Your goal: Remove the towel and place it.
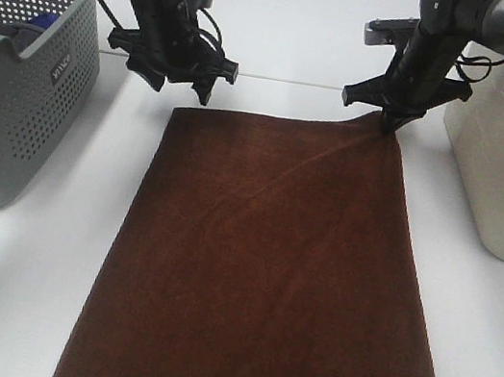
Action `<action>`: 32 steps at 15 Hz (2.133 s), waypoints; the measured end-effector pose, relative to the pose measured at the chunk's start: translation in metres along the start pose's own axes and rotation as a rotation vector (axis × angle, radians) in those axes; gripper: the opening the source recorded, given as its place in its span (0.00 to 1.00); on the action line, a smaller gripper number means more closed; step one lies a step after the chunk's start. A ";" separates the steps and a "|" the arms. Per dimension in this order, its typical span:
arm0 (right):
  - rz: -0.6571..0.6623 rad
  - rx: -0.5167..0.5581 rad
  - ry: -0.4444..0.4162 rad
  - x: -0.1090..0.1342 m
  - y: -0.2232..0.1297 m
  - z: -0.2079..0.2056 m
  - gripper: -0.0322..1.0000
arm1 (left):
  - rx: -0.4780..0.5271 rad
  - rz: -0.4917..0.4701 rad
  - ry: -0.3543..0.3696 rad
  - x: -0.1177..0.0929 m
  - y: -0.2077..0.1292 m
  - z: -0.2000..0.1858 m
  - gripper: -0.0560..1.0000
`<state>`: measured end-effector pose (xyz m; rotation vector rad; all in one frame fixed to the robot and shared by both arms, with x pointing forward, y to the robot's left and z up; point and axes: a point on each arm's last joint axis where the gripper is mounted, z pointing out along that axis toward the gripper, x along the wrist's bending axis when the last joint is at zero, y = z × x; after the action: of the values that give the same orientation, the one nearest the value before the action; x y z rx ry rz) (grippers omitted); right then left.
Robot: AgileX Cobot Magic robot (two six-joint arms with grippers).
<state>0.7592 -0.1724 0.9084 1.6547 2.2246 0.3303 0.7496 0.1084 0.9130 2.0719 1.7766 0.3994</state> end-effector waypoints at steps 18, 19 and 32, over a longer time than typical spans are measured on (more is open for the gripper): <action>0.007 -0.010 0.001 -0.001 0.003 -0.006 0.03 | -0.050 0.004 -0.001 0.000 0.000 0.031 0.05; 0.009 -0.039 -0.001 -0.002 0.009 -0.010 0.03 | -0.096 0.010 -0.003 0.000 0.008 0.026 0.05; -0.075 -0.552 -0.058 -0.004 0.055 -0.013 0.03 | -0.691 0.018 -0.046 0.026 0.062 0.013 0.05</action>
<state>0.8033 -0.1599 0.9424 1.2619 1.9117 0.7822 0.8140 0.1244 0.9291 1.5835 1.3294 0.8257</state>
